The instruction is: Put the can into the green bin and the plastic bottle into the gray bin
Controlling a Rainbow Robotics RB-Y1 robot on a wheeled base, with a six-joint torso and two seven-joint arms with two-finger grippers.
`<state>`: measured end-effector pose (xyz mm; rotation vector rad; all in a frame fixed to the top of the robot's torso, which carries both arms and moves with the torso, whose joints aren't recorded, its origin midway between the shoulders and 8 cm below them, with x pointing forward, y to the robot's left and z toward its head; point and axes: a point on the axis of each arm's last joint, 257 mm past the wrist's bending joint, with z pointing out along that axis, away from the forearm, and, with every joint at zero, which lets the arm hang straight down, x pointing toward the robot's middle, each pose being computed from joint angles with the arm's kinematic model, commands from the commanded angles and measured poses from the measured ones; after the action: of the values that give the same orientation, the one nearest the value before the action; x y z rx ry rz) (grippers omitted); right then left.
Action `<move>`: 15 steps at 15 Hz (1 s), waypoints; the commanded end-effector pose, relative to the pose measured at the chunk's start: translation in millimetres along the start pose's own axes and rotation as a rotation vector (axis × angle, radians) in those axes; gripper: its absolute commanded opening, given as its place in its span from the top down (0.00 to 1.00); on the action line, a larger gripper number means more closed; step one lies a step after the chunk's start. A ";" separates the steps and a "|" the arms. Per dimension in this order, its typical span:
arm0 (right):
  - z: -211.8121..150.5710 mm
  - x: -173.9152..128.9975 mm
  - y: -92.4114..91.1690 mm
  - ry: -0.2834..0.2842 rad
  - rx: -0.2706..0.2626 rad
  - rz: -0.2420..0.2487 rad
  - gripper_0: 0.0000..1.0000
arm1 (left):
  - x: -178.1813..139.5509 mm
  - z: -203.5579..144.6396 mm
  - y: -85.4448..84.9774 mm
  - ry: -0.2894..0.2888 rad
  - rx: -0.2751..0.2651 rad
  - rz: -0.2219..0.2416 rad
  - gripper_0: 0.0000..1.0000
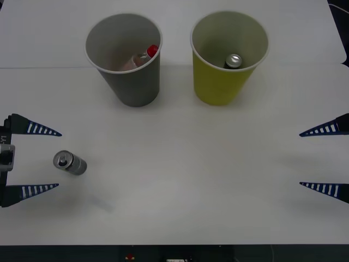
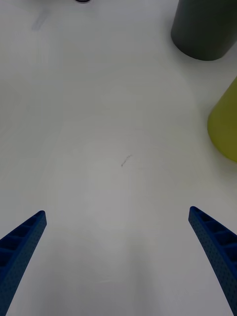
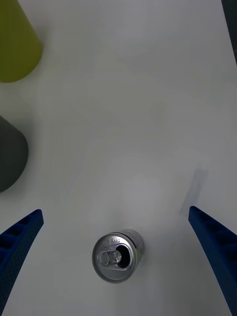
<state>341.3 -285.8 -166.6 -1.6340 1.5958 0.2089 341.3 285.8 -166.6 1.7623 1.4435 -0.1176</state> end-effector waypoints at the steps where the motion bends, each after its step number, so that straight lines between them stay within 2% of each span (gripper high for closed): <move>1: 0.0 0.0 0.0 0.000 0.000 0.000 0.00 | 0.0 0.0 0.0 0.000 0.000 0.000 0.00; 2: 0.0 0.0 0.0 0.000 0.000 0.000 0.00 | 1.6 3.2 -0.6 -0.011 -0.018 -0.022 0.00; 4: 0.0 0.0 0.0 0.000 0.000 0.000 0.00 | -0.2 3.0 5.5 -0.015 -0.044 -0.011 0.00; 7: 0.0 0.0 0.0 0.000 0.000 0.000 0.00 | 2.0 0.7 7.3 -0.009 -0.051 0.001 0.00; 9: 0.0 0.0 0.0 0.000 0.000 0.000 0.00 | 5.6 -2.0 7.2 -0.006 -0.056 -0.011 0.00; 15: 0.0 0.0 0.0 0.000 0.000 0.000 0.00 | 20.2 -14.0 4.7 -0.073 -0.090 -0.182 0.00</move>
<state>341.3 -285.8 -166.6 -1.6341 1.5957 0.2089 347.3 308.2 -165.9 1.5622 1.5186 -0.1870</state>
